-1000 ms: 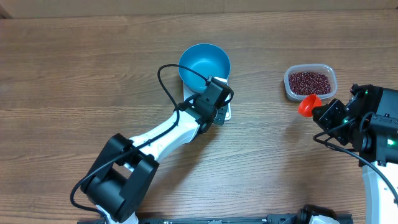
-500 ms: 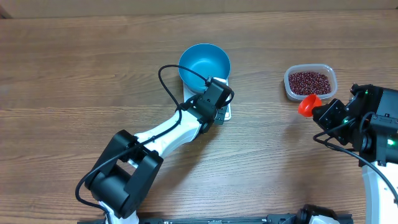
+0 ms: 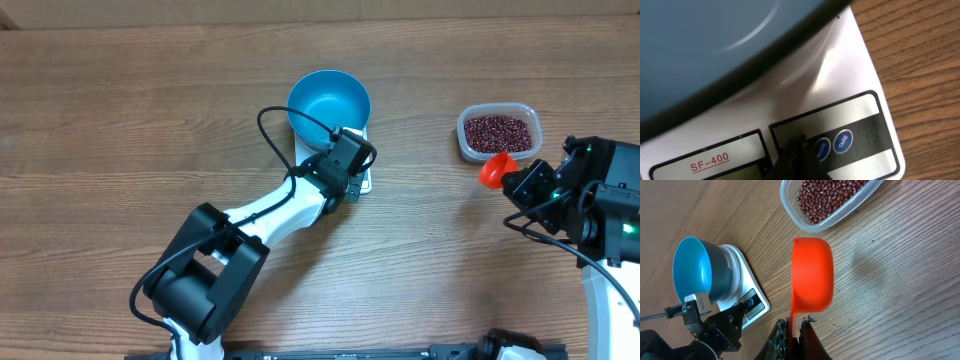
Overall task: Scoop item into bowl and weigh 150g on scale
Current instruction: 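Press the scale's tare button with the left gripper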
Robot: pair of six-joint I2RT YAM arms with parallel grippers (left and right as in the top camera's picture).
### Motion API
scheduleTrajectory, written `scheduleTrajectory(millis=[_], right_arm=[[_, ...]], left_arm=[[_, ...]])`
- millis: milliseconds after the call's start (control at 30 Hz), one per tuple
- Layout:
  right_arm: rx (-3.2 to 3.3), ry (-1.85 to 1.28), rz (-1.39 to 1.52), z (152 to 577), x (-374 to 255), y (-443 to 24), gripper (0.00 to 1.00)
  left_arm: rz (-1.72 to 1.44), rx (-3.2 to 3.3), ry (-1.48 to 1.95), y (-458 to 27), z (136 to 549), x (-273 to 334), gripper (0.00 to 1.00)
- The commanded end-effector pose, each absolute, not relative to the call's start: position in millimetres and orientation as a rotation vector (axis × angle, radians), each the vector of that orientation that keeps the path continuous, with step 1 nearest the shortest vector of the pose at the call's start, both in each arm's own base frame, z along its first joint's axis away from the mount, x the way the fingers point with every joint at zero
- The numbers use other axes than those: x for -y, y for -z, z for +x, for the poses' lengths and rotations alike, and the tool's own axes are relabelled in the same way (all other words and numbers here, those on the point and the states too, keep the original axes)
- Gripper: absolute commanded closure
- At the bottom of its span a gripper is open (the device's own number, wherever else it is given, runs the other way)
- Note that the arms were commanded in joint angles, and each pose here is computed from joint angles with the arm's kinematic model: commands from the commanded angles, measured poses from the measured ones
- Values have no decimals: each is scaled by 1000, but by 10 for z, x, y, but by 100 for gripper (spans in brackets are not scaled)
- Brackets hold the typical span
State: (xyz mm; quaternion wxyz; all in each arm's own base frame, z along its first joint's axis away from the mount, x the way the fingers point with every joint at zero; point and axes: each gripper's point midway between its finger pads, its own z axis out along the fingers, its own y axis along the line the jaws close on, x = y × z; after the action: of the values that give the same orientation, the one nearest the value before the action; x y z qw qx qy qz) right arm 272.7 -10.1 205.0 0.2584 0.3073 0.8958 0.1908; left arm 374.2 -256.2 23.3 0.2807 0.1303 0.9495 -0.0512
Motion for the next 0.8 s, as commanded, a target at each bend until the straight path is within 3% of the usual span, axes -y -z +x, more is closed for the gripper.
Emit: scheduleTrajectory(millis=[0, 767], right_arm=[[-2393, -505, 818, 2760, 135, -2170, 96], [-2412, -500, 829, 2720, 131, -2139, 96]], left_arm=[[329, -2568, 134, -138, 3714, 2548, 96], [287, -2646, 299, -41, 3729, 2513, 96]])
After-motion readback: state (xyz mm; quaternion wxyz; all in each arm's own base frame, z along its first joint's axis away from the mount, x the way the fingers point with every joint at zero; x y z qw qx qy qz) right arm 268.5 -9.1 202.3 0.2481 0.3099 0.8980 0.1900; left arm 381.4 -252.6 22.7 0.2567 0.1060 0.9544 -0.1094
